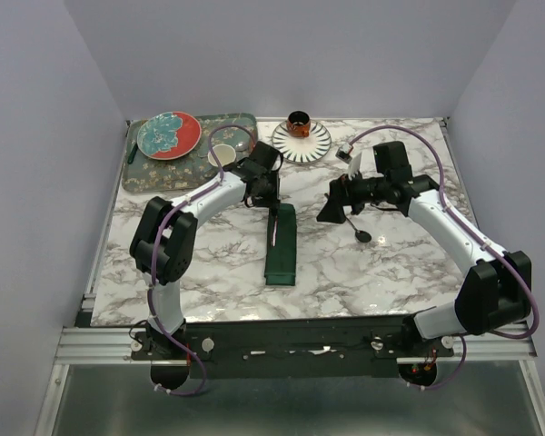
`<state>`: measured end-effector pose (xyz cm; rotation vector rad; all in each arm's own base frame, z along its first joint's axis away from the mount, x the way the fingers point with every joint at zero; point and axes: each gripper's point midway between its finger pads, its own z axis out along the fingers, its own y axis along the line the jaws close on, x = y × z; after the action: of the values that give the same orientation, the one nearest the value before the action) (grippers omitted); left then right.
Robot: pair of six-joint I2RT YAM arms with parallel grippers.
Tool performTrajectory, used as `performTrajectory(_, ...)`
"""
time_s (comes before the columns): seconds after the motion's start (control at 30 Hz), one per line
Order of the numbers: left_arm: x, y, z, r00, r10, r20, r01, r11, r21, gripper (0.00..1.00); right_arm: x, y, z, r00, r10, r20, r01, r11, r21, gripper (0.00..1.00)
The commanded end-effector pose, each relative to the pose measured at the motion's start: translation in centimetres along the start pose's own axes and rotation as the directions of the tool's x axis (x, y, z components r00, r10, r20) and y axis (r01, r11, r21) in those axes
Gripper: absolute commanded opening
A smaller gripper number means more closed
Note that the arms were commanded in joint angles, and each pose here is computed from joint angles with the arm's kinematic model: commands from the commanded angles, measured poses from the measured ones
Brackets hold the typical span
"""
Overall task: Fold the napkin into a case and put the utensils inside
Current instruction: Insert the knife into the folded napkin.
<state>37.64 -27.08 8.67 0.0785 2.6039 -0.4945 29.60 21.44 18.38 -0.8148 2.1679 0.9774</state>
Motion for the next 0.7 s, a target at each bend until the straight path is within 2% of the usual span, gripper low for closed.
performTrajectory(0.0, 1.1, -0.7, -0.8, 0.999, -0.019, -0.033, 0.02, 0.999, 0.025, 0.0, 0.6, -0.3, -0.5, 1.0, -0.01, -0.008, 0.01, 1.0, 0.028, 1.0)
performTrajectory(0.4, 2.5, -0.4, -1.4, 0.997, -0.045, -0.06, 0.046, 0.999, 0.02, 0.0, 1.2, -0.4, -0.1, 1.0, 0.009, -0.017, -0.009, 1.0, 0.013, 1.0)
performTrajectory(0.5, 2.6, -0.5, -1.6, 0.997, -0.047, -0.062, 0.049, 0.998, 0.026, 0.0, 1.4, -0.3, 0.7, 0.999, 0.03, -0.018, -0.031, 0.999, -0.023, 0.96)
performTrajectory(0.53, 2.6, -0.6, -1.7, 0.997, -0.046, -0.063, 0.048, 0.998, 0.029, 0.0, 1.2, -0.4, 1.0, 0.999, 0.048, -0.006, -0.049, 0.998, -0.031, 0.91)
performTrajectory(0.67, 2.9, -0.5, -1.4, 0.996, -0.042, -0.074, 0.044, 0.998, 0.033, 0.0, 2.3, -1.8, 4.0, 0.979, 0.198, -0.041, -0.2, 0.977, -0.071, 0.81)
